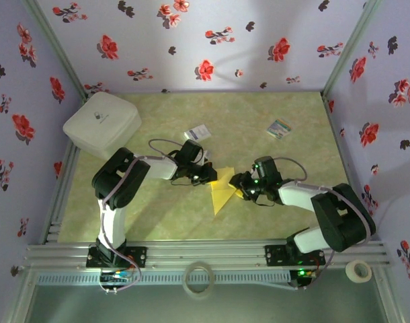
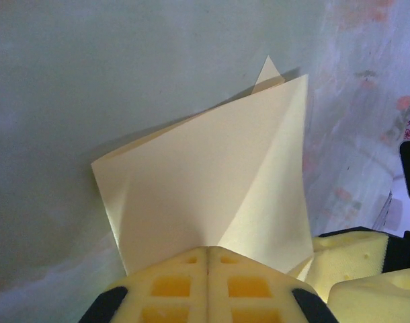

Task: Fold a paper plane with a square sheet of paper (pick it up from the middle)
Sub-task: Fold the wing for the fifth time at the center of the table.

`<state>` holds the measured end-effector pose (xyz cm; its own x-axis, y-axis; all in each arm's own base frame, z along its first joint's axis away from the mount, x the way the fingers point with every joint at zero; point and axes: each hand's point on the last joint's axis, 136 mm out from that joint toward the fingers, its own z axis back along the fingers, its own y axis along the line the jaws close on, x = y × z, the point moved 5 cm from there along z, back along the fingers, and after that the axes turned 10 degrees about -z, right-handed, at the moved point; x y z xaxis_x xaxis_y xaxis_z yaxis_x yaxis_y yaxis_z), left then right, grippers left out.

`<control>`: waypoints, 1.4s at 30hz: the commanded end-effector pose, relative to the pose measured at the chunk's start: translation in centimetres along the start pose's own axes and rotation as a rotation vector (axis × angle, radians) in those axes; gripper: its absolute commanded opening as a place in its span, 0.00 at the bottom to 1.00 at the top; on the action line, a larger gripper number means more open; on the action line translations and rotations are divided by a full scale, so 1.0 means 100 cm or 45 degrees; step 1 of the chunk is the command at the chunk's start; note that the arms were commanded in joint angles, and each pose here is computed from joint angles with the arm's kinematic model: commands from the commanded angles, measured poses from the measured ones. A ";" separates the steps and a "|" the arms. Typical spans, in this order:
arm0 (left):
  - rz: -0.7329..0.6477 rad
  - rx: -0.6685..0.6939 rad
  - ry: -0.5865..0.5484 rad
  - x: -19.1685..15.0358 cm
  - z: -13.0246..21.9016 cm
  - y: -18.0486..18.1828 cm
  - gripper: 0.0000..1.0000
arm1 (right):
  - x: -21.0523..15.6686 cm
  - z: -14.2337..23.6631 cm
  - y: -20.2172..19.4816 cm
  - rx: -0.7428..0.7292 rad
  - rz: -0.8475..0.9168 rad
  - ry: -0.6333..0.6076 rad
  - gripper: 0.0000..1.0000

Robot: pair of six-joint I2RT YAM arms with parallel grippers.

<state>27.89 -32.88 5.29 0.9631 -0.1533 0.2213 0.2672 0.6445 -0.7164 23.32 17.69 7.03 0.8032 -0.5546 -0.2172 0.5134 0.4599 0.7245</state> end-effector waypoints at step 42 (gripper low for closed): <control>0.042 0.014 0.001 -0.004 0.006 0.005 0.00 | 0.032 -0.017 0.015 0.021 0.312 0.234 0.21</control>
<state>27.97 -32.77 5.28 0.9677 -0.1379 0.2108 0.2493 0.6454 -0.7220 26.77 17.67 6.12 0.9354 -0.3209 -0.1483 0.3134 0.5583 0.7682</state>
